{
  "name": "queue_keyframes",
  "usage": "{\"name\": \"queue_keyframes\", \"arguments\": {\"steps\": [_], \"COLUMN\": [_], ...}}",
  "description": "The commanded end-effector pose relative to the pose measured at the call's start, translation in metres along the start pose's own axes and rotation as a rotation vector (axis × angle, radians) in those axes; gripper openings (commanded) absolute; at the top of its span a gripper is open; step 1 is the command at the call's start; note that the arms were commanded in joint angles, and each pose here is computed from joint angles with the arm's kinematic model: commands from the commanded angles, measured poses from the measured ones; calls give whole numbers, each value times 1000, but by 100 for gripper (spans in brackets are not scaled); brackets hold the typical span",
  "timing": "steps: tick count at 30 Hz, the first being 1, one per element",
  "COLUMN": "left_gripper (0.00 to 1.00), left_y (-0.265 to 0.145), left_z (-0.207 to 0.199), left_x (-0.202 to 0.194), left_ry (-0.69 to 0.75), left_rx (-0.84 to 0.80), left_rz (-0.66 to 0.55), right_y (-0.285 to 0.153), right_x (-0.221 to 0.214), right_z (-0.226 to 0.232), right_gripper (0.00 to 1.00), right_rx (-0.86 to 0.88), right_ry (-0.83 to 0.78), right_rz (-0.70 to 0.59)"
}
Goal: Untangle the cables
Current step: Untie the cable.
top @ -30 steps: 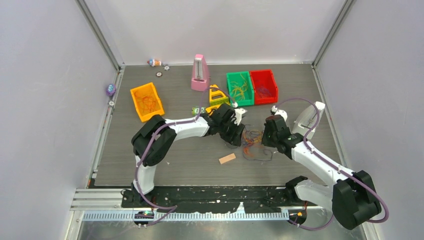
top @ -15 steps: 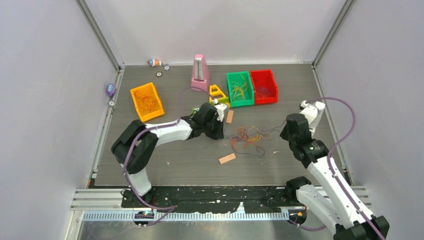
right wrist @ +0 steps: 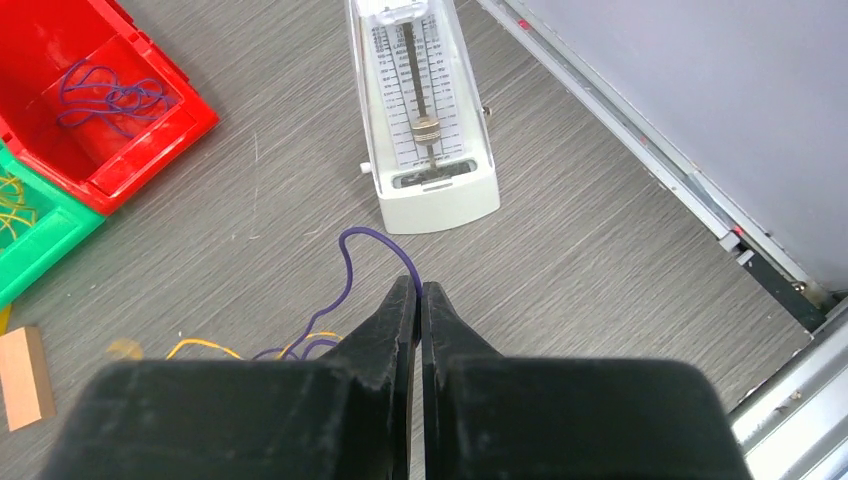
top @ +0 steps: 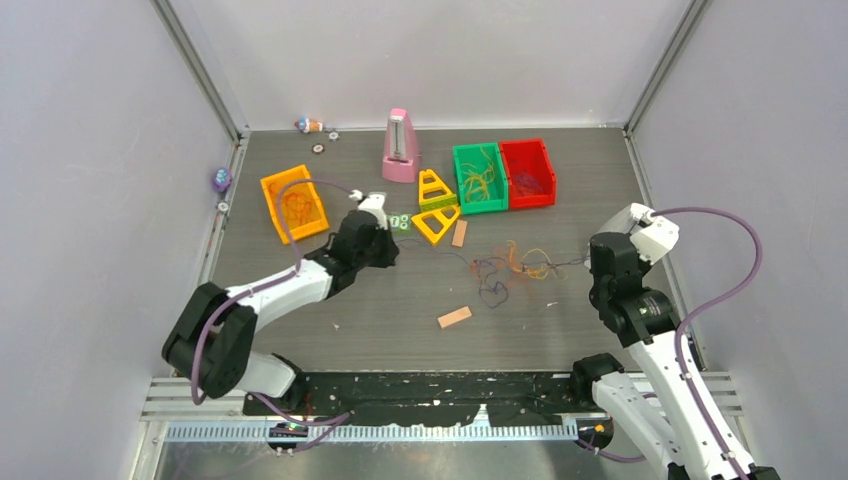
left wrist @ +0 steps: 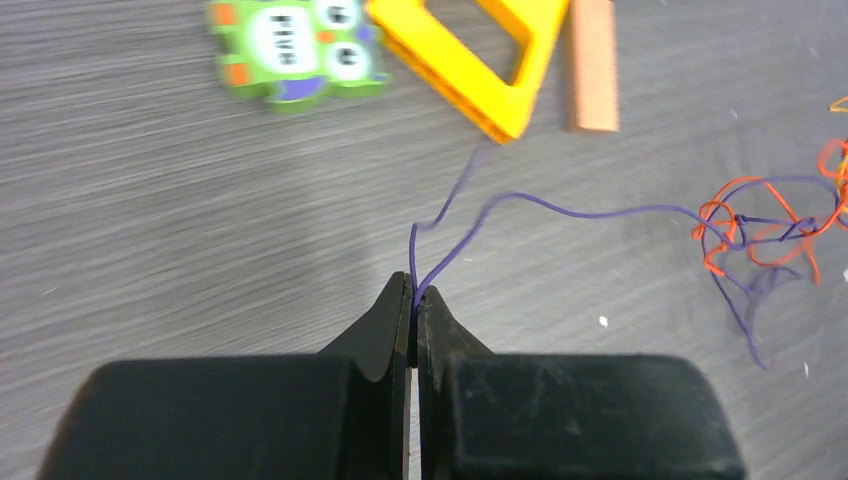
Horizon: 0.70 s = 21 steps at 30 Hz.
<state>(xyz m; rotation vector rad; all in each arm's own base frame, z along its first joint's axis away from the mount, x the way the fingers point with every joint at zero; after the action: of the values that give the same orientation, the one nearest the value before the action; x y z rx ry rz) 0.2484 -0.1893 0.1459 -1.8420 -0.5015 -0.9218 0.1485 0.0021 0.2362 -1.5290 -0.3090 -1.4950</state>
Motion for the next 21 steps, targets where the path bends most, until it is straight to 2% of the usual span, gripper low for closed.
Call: {"name": "queue_keyframes", "arguments": {"steps": [1, 4, 6, 7, 9, 10, 11, 14, 18, 19, 21], "left_gripper": [0, 0, 0, 0, 0, 0, 0, 0, 0, 6, 30], "left_y": [-15, -18, -16, -15, -12, -12, -11, -12, -13, -13, -14], "left_z": [24, 25, 20, 16, 10, 9, 8, 8, 8, 8, 7], "left_x": [17, 17, 18, 18, 20, 21, 21, 22, 21, 22, 22], "left_ry": [-131, -118, -103, -93, -78, -76, -76, -68, -58, -56, -40], "left_rx": [87, 81, 16, -32, -114, -123, -125, -128, -126, -127, -127], "left_rz": [-183, -190, -185, -180, -164, -160, -158, -162, -161, -163, -166], "right_y": [-2, 2, 5, 6, 6, 4, 6, 3, 4, 6, 2], "right_x": [12, 5, -5, -12, -23, -28, -31, -40, -53, -59, -70], "right_z": [1, 11, 20, 26, 36, 41, 47, 64, 89, 94, 109], "right_gripper": [5, 7, 17, 48, 84, 91, 95, 97, 98, 98, 98], "right_rx": [-34, 57, 163, 241, 383, 480, 533, 706, 734, 714, 694], "right_ry": [17, -33, -101, -138, -193, -223, -229, -275, -381, -412, -493], "right_rz": [-31, 30, 106, 160, 236, 284, 301, 404, 467, 481, 467]}}
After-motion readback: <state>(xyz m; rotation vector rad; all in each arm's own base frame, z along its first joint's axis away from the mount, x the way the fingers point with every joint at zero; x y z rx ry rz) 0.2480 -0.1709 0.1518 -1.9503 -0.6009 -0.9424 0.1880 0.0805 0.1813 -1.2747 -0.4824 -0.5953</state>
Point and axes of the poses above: each gripper's point midway between its finger pads, its own y axis out along the fingers, its own z axis along the line the jaws close on, x = y × z, the point moved 10 cm from there along -y, back along the fingers, and after that the axes turned 5 degrees about y, right-handed, at the moved point
